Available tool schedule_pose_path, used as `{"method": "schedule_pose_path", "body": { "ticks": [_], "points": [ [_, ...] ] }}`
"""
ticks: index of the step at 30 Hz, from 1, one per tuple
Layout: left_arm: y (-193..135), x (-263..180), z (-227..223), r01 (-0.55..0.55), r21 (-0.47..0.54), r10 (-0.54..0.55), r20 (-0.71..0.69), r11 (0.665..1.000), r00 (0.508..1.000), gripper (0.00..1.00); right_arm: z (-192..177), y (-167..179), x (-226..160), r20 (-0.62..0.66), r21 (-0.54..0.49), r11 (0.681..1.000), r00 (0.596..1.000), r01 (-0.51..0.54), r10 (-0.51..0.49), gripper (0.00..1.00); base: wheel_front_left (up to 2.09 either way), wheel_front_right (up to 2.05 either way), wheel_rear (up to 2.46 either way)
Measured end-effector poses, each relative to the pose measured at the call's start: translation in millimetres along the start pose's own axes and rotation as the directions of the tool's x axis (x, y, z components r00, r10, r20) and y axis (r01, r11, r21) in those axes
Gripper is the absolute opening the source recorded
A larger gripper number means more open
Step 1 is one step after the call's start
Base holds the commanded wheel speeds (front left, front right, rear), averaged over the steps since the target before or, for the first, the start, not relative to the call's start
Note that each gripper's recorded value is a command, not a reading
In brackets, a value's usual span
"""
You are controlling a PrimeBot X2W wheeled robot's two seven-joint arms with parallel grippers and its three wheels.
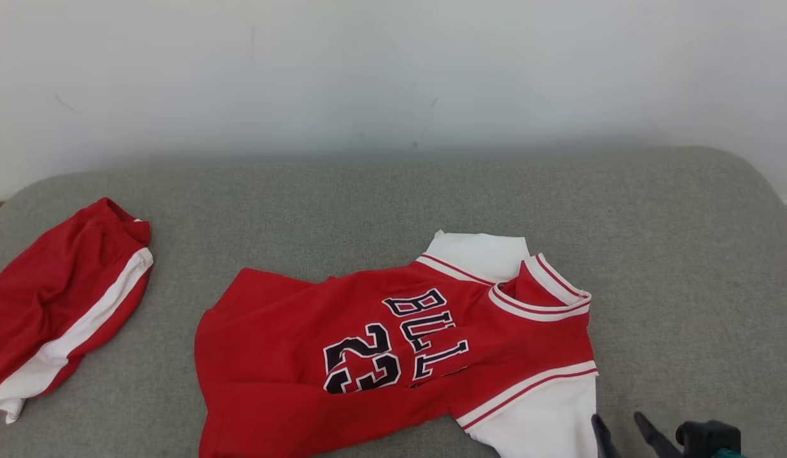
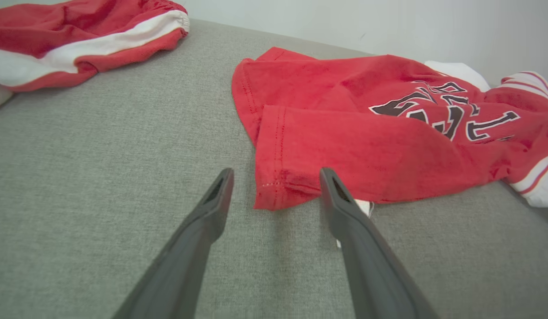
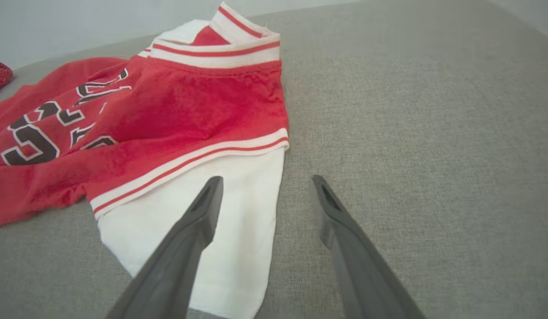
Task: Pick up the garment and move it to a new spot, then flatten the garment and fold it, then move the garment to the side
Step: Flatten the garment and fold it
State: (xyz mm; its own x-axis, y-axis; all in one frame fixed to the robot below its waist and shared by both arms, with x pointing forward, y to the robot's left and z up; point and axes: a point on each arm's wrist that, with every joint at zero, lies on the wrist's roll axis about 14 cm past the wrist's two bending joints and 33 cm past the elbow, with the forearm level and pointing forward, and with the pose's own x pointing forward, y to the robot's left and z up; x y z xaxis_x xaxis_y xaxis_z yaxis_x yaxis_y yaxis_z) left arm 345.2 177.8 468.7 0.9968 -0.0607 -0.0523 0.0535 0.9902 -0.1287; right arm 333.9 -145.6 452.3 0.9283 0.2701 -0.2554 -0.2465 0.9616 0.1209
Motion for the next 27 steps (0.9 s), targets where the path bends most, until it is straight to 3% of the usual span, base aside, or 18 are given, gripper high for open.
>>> {"method": "schedule_pose_path", "body": {
  "ticks": [14, 19, 20, 21, 22, 23, 27],
  "points": [
    [-1, 28, -29, 0.047, 0.012, -0.045, -0.095, 0.999, 0.994, 1.00, -68, 12, 1, -0.233, 0.096, 0.995, 0.971, -0.029, 0.051, 1.00, 0.00, 0.00, 0.00],
    [-9, 34, -38, 0.081, 0.012, -0.078, -0.124, 0.997, 0.989, 1.00, -73, 15, 4, -0.252, 0.111, 0.993, 0.966, -0.036, 0.063, 1.00, 0.00, 0.00, 0.00],
    [-9, 35, -40, 0.083, 0.008, -0.082, -0.131, 0.996, 0.988, 0.91, -73, 15, 4, -0.252, 0.114, 0.993, 0.965, -0.037, 0.065, 0.42, 0.00, 0.00, 0.00],
    [-10, 36, -41, 0.088, 0.004, -0.087, -0.135, 0.996, 0.987, 0.41, -74, 16, 5, -0.254, 0.116, 0.992, 0.965, -0.040, 0.069, 0.00, 0.00, 0.00, 0.00],
    [-10, 37, -41, 0.092, 0.008, -0.090, -0.137, 0.996, 0.986, 0.16, -74, 17, 5, -0.258, 0.116, 0.992, 0.963, -0.044, 0.073, 0.00, 0.00, 0.00, 0.00],
    [-10, 38, -42, 0.099, 0.014, -0.096, -0.139, 0.995, 0.986, 0.00, -74, 18, 6, -0.259, 0.116, 0.992, 0.963, -0.048, 0.077, 0.00, 0.00, 0.00, 0.00],
    [-12, 41, -36, 0.109, 0.021, -0.106, -0.123, 0.994, 0.987, 0.00, -69, 24, 9, -0.233, 0.120, 0.990, 0.968, -0.067, 0.094, 0.00, 0.00, 0.00, 0.00]
  ]
}}
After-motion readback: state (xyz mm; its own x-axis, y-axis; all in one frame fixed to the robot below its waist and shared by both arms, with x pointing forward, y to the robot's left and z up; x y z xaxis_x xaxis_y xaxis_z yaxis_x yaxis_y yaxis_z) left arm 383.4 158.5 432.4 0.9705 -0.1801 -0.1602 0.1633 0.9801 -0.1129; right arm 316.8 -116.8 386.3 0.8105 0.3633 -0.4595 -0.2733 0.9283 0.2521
